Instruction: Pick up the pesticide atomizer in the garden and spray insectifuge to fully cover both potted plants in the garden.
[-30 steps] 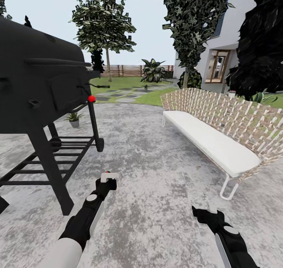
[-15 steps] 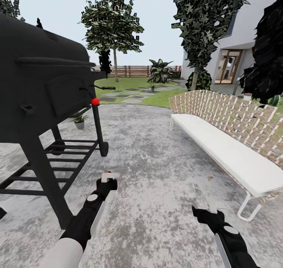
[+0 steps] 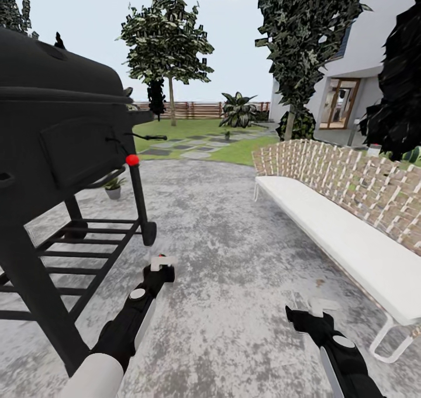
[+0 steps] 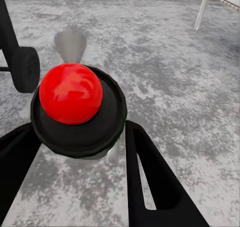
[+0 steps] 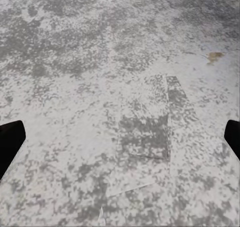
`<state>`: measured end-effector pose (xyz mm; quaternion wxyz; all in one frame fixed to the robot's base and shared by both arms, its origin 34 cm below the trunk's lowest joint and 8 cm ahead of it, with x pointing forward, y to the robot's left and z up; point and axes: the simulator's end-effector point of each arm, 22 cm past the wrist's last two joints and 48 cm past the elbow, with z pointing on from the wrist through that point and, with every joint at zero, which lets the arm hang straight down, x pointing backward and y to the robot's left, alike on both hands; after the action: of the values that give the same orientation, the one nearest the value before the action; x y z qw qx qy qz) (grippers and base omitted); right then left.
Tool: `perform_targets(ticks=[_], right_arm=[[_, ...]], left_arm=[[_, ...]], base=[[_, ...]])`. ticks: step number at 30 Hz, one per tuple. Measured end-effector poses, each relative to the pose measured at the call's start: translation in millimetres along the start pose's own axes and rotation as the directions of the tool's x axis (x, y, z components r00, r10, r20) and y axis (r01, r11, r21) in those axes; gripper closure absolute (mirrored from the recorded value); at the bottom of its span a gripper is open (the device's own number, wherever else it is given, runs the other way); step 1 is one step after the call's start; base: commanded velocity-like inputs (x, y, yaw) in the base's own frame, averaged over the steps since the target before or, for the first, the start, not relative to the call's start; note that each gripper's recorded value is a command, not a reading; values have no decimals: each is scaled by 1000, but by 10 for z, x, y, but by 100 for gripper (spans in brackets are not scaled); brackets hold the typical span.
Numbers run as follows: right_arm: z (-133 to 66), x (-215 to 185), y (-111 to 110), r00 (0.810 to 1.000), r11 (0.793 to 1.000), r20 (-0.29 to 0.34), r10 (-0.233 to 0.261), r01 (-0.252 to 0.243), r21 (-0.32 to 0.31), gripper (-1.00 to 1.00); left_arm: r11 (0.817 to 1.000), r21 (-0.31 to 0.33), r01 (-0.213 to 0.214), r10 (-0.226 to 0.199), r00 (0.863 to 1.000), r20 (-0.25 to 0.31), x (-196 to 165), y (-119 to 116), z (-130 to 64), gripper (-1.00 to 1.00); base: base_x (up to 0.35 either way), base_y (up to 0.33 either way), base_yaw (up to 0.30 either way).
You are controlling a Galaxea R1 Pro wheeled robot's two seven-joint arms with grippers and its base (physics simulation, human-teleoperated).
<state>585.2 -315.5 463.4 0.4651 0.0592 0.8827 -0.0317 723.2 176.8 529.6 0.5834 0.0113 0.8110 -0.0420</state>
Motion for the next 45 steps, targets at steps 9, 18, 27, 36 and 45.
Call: perform_targets(ticks=[9,18,27,36,45], right_arm=[[-1,-3,0,1000,1000,1,0,0,0,-100],[-3,-8,0,1000,1000,2,0,0,0,-100],[-2,-7,1,1000,1000,1,0,0,0,-100],[-3,-8,0,1000,1000,2,0,0,0,-100],[-2,-4,1,1000,1000,1,1,-1,0,-100]], left_arm=[[1000,8,7,-7,1000,1,-8,-69,-2,100],[1000,10,9,-9,1000,1,-9,-88,-2,100],[1000,10,9,-9,1000,1,-8,-88,-2,100],[1000,10,9,-9,1000,1,-8,-88,-2,100],[1000,9,9,-9,1000,1,-8,-84,-2,100]], base=[[338,0,0],[338,-62,0],[323,-166,126],[314,-187,25],[314,-182,0]])
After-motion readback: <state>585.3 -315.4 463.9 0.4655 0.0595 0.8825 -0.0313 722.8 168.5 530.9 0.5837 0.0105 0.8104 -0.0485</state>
